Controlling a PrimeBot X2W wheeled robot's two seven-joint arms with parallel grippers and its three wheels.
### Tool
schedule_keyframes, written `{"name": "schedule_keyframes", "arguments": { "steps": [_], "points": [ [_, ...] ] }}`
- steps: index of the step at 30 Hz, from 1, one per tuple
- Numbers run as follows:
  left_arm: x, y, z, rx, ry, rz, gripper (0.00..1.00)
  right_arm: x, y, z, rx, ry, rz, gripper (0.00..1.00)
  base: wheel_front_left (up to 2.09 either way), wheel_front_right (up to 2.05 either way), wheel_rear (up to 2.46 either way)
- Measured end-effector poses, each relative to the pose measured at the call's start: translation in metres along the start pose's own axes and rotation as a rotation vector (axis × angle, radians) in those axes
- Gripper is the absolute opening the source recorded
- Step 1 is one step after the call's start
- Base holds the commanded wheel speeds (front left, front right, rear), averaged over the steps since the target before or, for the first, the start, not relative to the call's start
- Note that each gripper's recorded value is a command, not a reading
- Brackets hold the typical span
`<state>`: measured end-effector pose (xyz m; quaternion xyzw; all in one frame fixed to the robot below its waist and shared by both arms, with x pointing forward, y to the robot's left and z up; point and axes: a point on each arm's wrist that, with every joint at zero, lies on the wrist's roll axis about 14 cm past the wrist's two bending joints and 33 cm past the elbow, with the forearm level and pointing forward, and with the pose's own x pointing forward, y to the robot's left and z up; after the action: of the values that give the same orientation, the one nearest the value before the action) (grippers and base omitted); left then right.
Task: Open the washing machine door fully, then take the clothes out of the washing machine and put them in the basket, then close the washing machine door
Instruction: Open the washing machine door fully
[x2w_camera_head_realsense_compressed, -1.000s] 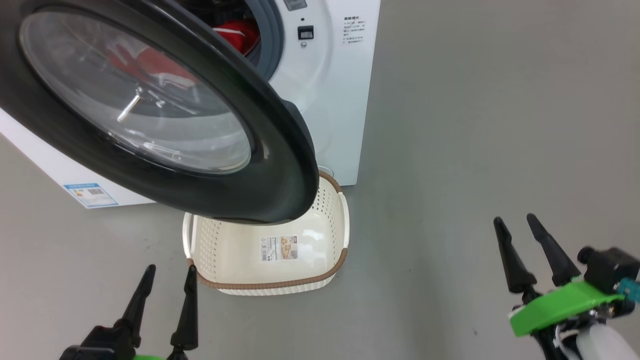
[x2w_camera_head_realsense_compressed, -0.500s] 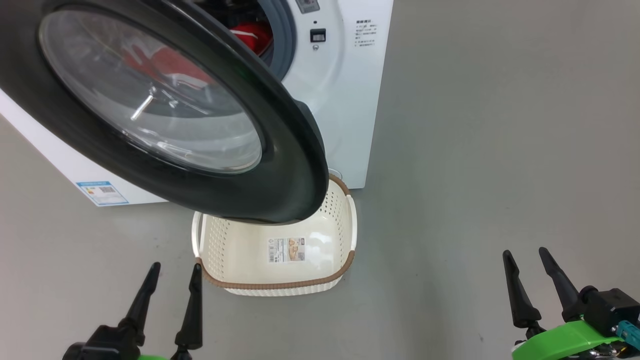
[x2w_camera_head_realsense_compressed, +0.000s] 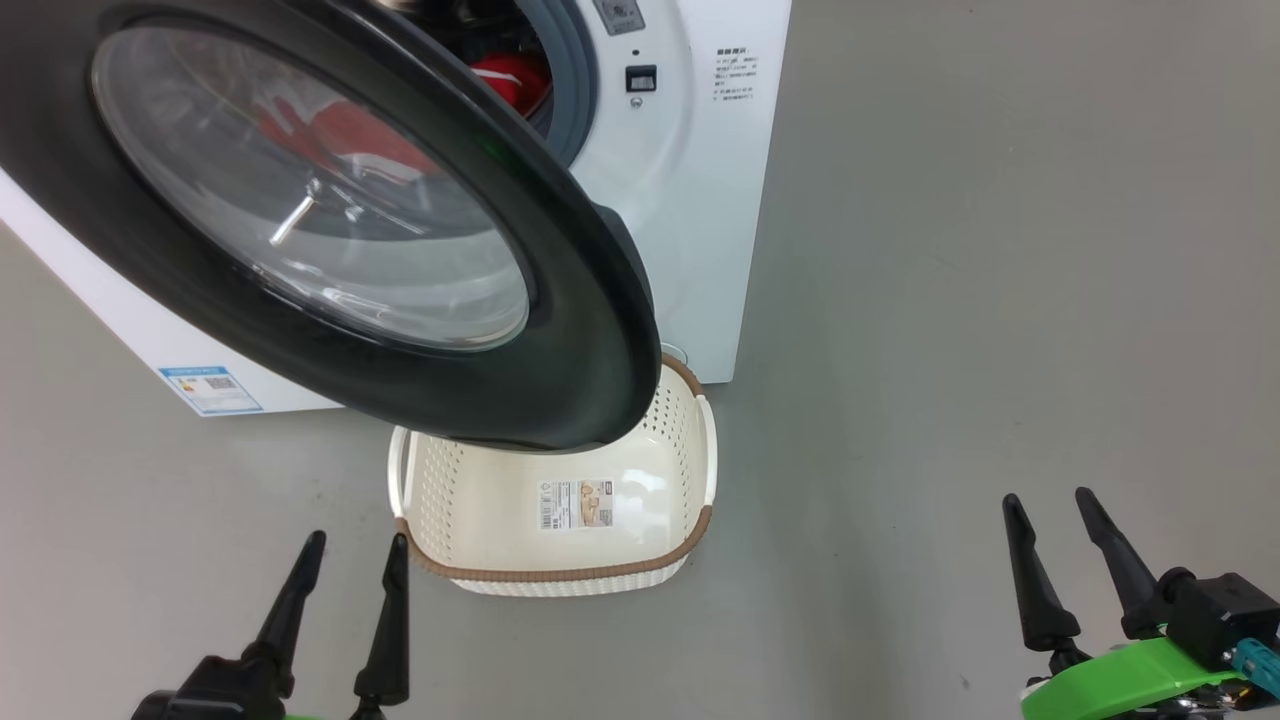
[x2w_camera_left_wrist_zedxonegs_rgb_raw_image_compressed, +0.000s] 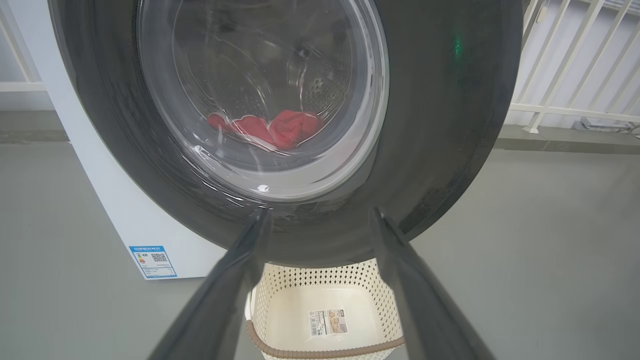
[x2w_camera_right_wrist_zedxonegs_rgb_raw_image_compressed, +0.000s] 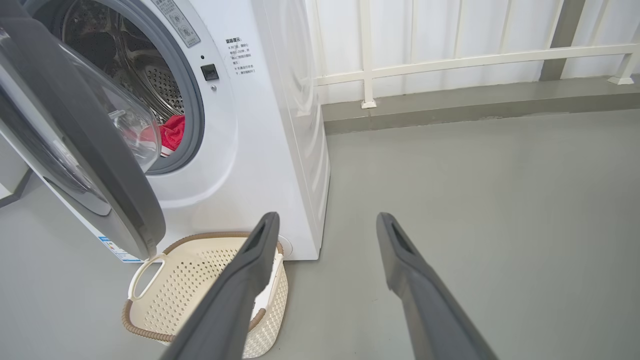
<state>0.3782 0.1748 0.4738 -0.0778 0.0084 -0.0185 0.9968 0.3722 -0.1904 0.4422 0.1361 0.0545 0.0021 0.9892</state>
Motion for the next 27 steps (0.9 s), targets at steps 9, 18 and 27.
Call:
{"name": "schedule_keyframes", "arguments": {
  "steps": [9,18,27],
  "points": [
    [-0.001,0.001,-0.003,-0.004,0.010,0.004,1.00,0.010,0.030,0.008,0.135,-0.031,0.075,0.00,0.00,0.00,0.00],
    [-0.005,0.002,-0.007,-0.018,0.021,0.015,1.00,0.056,0.074,0.067,0.442,-0.171,0.211,0.00,0.00,0.00,0.00],
    [-0.009,0.004,-0.008,-0.037,0.026,0.033,1.00,0.103,0.116,0.125,0.811,-0.222,0.374,0.00,0.00,0.00,0.00]
  ]
}}
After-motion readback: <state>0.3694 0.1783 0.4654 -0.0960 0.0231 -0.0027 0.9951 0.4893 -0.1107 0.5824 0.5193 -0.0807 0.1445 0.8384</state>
